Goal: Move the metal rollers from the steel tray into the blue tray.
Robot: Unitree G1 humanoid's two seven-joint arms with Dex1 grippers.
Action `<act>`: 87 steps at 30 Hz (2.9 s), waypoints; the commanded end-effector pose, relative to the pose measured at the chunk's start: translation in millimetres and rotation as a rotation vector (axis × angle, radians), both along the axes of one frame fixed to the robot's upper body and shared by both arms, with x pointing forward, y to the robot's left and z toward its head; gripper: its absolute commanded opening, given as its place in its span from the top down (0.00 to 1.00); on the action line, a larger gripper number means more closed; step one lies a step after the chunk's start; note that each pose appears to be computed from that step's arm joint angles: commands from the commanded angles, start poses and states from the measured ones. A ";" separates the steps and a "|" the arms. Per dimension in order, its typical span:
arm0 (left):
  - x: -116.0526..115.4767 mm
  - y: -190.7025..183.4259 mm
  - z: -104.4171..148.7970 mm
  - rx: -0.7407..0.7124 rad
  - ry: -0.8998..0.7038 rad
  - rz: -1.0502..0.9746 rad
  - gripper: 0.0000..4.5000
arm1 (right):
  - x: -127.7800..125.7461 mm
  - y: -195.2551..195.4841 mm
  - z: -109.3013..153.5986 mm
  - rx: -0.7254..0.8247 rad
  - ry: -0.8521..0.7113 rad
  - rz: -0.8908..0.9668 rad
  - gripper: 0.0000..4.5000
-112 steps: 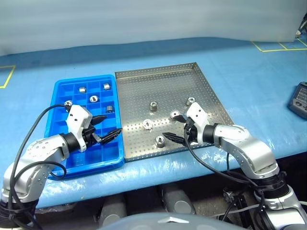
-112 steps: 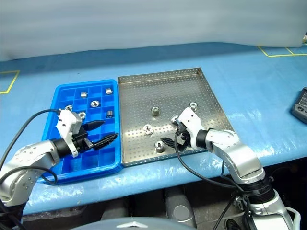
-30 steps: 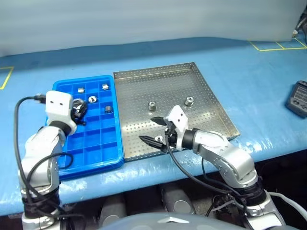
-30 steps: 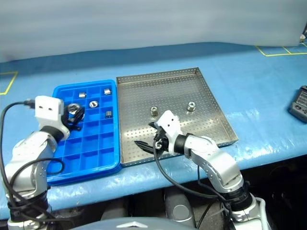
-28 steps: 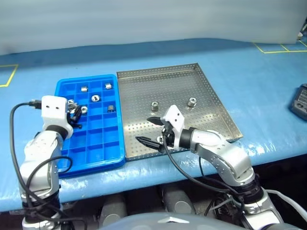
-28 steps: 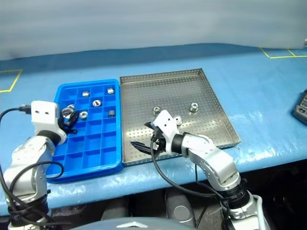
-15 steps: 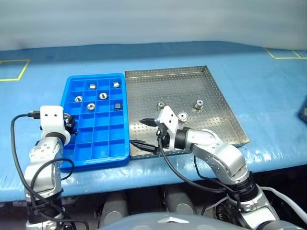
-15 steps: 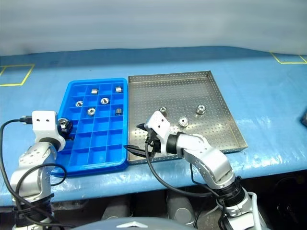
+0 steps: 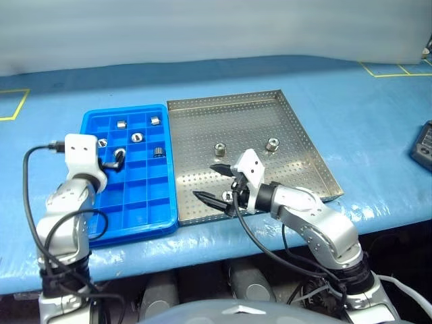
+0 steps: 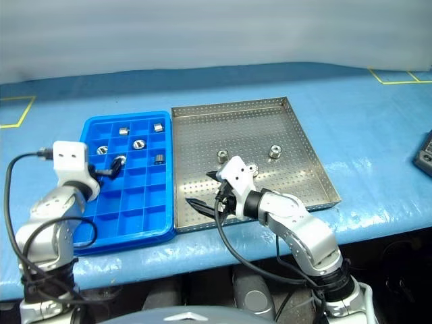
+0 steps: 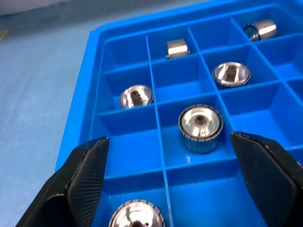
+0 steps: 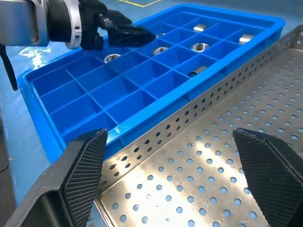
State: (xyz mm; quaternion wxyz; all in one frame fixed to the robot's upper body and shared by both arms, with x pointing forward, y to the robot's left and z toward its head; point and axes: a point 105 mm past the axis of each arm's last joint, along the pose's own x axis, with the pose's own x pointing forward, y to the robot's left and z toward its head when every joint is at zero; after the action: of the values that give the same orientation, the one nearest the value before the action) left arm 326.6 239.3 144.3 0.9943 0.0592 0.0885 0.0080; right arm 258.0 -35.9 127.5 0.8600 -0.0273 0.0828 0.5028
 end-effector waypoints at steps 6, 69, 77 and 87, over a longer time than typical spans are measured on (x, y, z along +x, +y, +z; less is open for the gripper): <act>48.3 -102.4 21.9 -0.082 0.009 -0.499 0.01 | 1.7 -16.4 11.7 0.007 -0.054 -0.094 0.00; -60.6 -12.5 -20.8 -0.002 0.022 0.024 0.62 | -8.7 44.3 15.0 0.025 -0.085 0.224 0.00; -77.7 -7.8 -46.2 -0.053 0.131 0.078 0.62 | -10.1 43.7 13.0 0.026 -0.073 0.231 0.00; -73.0 -19.2 -44.3 -0.114 0.133 0.014 0.17 | -7.5 37.4 14.1 0.029 -0.072 0.189 0.00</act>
State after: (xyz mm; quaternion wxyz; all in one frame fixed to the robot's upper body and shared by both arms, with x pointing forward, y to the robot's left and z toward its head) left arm 250.8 226.7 87.0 0.9834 0.0038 0.1800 0.0209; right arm 252.1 3.6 129.7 0.8081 -0.0427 0.0658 0.5838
